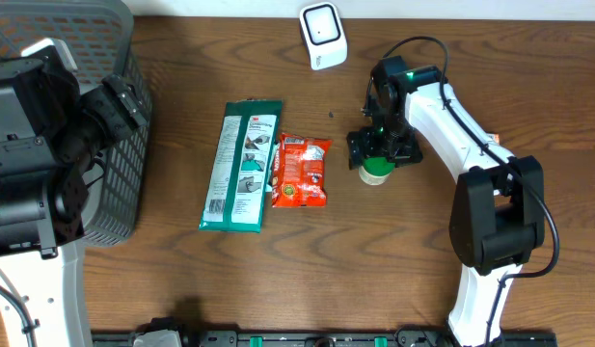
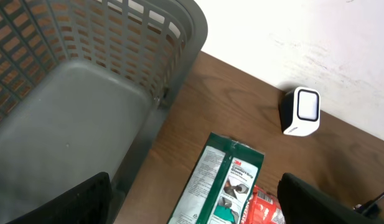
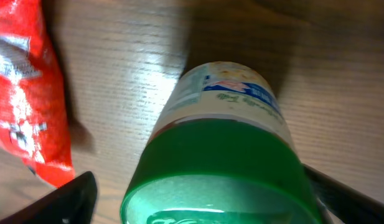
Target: Scan the item barcode
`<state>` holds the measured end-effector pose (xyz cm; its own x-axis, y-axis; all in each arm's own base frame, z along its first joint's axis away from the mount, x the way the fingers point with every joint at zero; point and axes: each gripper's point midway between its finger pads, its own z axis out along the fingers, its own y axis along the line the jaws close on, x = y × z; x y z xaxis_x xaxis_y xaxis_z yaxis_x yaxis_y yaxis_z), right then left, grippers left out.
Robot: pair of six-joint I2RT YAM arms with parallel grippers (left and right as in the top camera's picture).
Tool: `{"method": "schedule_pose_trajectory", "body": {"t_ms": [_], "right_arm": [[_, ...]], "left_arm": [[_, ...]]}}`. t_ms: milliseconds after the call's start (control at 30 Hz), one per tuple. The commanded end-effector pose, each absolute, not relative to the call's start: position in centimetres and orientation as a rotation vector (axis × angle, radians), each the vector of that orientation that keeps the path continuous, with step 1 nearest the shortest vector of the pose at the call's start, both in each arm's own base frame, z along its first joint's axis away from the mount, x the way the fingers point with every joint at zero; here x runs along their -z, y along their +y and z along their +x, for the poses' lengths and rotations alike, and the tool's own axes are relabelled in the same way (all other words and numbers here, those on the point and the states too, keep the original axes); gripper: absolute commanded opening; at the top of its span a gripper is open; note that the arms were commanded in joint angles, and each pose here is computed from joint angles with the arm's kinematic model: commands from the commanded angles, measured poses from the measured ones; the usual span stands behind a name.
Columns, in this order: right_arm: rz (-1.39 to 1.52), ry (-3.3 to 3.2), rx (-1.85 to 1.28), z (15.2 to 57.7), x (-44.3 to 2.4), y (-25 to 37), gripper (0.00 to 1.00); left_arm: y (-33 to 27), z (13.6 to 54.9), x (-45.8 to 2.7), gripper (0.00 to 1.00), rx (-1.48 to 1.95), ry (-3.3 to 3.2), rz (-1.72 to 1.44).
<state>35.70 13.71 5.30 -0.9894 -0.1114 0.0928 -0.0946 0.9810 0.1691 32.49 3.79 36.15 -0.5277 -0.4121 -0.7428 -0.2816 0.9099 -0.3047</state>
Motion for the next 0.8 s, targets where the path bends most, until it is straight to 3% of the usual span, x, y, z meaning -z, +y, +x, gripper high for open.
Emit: {"method": "schedule_pose_trajectory", "body": {"t_ms": [0,233,333,433,667,733,767], "right_arm": [[0.212,-3.041,0.305,36.2,-5.9,13.6,0.99],[0.587,-3.046,0.317,36.9,-5.9,13.7,0.98],[0.593,-3.049,0.251,36.9,-5.8,13.0,0.92],[0.577,-3.042,0.211,36.7,-5.6,12.6,0.99],[0.576,-3.042,0.206,36.7,-5.4,12.5,0.99],[0.549,-3.046,0.204,36.7,-5.4,12.4,0.83],[0.540,-3.046,0.201,36.6,-5.4,12.4,0.82]], "left_arm": [[3.8,32.5,-36.1,0.85,0.182,2.165,-0.486],[3.8,32.5,-36.1,0.85,0.182,2.165,-0.486],[3.8,32.5,-36.1,0.85,0.182,2.165,-0.486],[3.8,32.5,-36.1,0.85,0.182,2.165,-0.486],[3.8,32.5,-36.1,0.85,0.182,2.165,-0.486],[3.8,32.5,-36.1,0.85,0.182,2.165,-0.486],[3.8,32.5,-36.1,0.85,0.182,2.165,-0.486]]}}
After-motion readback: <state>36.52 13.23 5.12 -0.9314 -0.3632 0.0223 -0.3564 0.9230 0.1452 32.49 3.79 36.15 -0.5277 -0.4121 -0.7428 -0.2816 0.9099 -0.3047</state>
